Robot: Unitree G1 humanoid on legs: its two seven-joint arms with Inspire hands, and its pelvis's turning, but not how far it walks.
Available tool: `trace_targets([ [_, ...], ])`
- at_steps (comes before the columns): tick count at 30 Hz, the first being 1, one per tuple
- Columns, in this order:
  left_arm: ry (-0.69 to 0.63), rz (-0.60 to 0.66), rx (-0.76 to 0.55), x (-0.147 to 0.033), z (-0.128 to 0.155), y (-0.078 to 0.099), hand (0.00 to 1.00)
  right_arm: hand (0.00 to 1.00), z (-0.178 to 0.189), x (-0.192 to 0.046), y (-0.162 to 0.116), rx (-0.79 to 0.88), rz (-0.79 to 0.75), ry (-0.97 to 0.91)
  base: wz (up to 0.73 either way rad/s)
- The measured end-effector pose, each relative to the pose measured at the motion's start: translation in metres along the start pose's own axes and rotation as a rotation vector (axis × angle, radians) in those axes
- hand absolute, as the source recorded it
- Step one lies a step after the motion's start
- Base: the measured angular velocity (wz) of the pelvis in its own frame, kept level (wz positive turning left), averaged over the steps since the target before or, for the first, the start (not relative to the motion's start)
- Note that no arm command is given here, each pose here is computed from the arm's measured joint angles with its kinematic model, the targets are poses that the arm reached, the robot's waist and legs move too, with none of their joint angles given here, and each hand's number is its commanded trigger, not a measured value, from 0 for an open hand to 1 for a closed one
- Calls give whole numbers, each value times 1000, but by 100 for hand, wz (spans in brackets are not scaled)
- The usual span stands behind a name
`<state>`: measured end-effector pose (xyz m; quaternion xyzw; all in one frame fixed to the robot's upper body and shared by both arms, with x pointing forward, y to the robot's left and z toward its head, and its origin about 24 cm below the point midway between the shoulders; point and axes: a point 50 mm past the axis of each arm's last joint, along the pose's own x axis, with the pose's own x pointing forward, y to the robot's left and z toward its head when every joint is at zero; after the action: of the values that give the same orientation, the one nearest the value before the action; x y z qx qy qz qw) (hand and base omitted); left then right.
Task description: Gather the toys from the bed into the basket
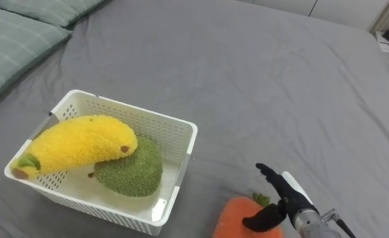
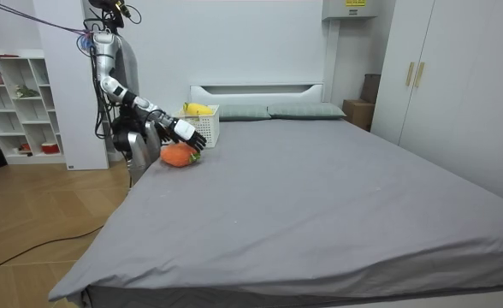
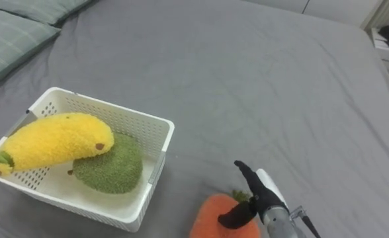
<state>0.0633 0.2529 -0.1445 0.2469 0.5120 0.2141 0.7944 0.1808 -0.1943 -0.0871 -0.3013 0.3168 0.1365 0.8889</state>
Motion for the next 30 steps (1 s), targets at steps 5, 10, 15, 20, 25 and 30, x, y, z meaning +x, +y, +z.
trace_targets([
  [5,11,0,5,-1,-5,0,0,0,-19,1,13,6,40,87,0],
  [10,8,-11,9,-1,-4,-1,0,20,-25,2,19,-7,73,111,0],
  [15,9,-27,6,-1,-4,-1,0,100,-34,3,31,20,118,150,3],
  [20,10,-42,6,-2,-4,-2,0,100,-32,7,28,24,108,151,2],
  [25,9,-56,7,-2,-4,-3,0,100,-36,7,29,10,116,170,6],
  [30,6,-62,4,-2,-4,-3,0,100,-43,4,34,12,146,200,0],
])
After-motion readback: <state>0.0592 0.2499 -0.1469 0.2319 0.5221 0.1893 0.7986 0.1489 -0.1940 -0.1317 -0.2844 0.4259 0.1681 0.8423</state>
